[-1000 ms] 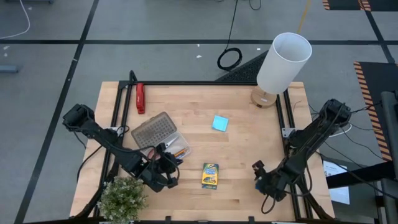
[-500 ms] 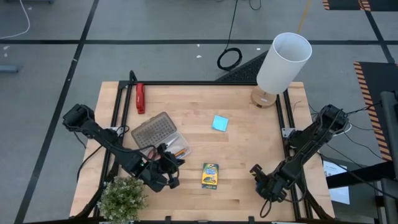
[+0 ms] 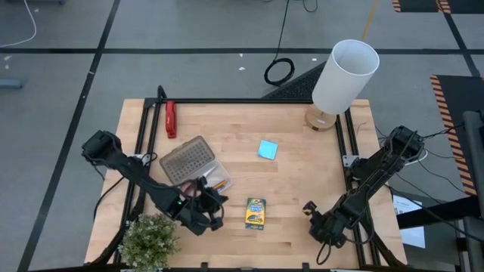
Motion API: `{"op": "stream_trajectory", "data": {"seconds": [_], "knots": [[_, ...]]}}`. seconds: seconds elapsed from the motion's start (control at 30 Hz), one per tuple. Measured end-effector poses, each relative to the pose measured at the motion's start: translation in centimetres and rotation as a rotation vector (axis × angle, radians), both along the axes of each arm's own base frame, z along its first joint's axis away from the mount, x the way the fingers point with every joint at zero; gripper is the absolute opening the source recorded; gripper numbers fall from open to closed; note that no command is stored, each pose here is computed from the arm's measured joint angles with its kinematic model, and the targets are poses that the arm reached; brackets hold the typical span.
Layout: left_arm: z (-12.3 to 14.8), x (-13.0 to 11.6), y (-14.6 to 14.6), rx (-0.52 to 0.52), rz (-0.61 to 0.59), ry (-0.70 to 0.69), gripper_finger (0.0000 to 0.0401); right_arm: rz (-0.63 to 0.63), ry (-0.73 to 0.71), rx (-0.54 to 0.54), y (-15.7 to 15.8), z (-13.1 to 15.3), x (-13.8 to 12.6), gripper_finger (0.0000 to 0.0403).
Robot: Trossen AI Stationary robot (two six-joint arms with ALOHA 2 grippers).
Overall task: Pack school essentials
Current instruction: Put the blue eraser into the supply box
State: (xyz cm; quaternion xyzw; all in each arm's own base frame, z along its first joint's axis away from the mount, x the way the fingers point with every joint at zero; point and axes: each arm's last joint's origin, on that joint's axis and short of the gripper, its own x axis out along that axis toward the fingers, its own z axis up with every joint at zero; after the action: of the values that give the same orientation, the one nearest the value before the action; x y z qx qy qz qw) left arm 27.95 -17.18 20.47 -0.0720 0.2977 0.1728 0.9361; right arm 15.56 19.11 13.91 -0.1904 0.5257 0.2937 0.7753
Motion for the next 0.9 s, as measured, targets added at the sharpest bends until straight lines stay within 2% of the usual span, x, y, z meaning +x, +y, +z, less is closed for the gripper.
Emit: {"op": "stream_trajectory", "data": {"seconds": [0.17,0.43,0.63,0.9], "knots": [[-1.0,1.0,-1.4,-0.02,-0.086,-0.033,0.0026,-0.051,-0.047,0.072,0.1,0.4,1.0,0.0064],[-1.1,2.3,-2.5,0.019,-0.203,-0.128,0.0026,-0.139,-0.079,0.125,-0.6,0.6,2.5,0.0064],[-0.2,3.2,-2.8,0.105,-0.312,-0.218,0.0026,-0.185,-0.133,0.18,-1.1,1.0,3.9,0.0063],[-0.3,3.8,-2.9,0.202,-0.38,-0.238,0.0041,-0.232,-0.147,0.195,-1.9,1.1,4.8,0.0063]]}}
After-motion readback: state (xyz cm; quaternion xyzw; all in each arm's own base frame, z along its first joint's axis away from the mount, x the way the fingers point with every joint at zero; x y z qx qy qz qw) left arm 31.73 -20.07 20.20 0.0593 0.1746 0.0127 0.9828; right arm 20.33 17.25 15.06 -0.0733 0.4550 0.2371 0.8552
